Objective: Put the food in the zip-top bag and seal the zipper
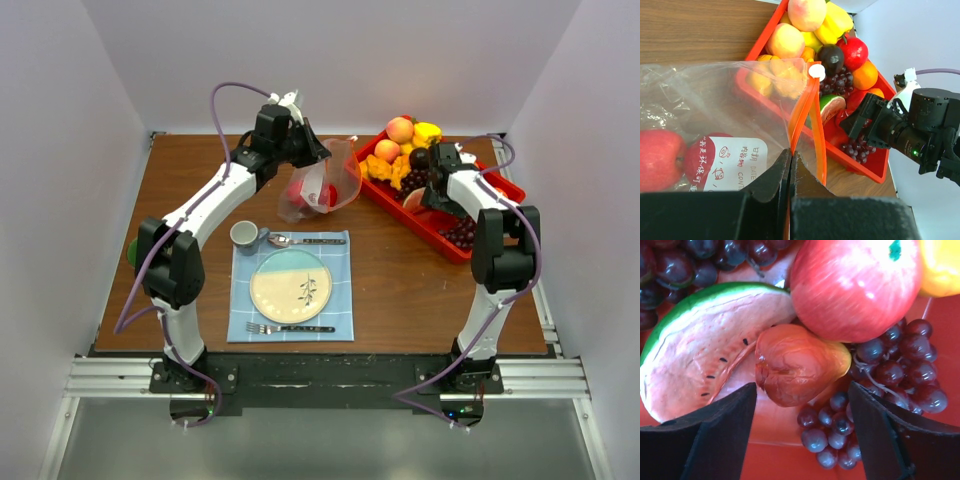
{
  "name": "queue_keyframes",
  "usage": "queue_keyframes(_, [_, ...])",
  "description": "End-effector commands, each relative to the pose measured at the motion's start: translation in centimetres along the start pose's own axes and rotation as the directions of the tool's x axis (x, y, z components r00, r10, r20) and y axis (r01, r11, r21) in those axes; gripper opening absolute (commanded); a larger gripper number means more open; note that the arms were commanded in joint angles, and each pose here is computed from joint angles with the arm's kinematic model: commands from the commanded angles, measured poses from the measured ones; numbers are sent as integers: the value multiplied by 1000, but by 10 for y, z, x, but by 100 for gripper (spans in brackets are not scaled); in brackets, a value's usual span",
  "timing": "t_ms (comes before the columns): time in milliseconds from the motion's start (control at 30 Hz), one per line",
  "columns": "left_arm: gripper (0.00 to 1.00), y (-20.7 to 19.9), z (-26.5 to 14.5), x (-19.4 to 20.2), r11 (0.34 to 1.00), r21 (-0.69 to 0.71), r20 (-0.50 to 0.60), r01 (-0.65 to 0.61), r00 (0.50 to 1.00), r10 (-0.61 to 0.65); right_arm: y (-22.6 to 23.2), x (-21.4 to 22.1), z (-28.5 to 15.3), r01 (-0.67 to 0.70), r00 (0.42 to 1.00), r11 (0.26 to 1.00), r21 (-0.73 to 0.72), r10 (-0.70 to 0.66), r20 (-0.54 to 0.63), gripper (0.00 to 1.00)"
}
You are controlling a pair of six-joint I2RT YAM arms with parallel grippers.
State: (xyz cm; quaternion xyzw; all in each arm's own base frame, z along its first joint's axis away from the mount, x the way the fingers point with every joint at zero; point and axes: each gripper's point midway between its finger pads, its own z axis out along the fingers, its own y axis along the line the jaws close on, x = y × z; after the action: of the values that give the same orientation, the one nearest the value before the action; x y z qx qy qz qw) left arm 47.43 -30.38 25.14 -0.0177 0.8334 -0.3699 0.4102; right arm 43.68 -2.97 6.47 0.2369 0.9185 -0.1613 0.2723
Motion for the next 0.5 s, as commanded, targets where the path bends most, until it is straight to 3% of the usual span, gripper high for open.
queue_keyframes(0, [0, -14, -2, -22, 999, 39, 55, -25, 998, 23, -3, -22, -5, -42, 997, 999, 10, 41, 71, 73])
queue_keyframes(133, [0, -12, -1, -20, 999, 36, 52, -24, 998, 22, -3, -19, -1, -29, 998, 999, 21, 28, 65, 60])
queue_keyframes(300, [0, -9, -3, -17, 999, 35, 53, -23, 998, 21, 0, -22, -1, -31, 997, 1000, 6, 30, 68, 51])
queue_keyframes(333, [0, -9, -3, -17, 999, 35, 55, -23, 998, 21, 1, -22, -1, -30, 997, 1000, 6, 30, 68, 41])
queue_keyframes(467, [0, -7, -3, -15, 999, 30, 53, -21, 998, 19, 2, -28, -15, -41, 996, 999, -26, 43, 81, 21])
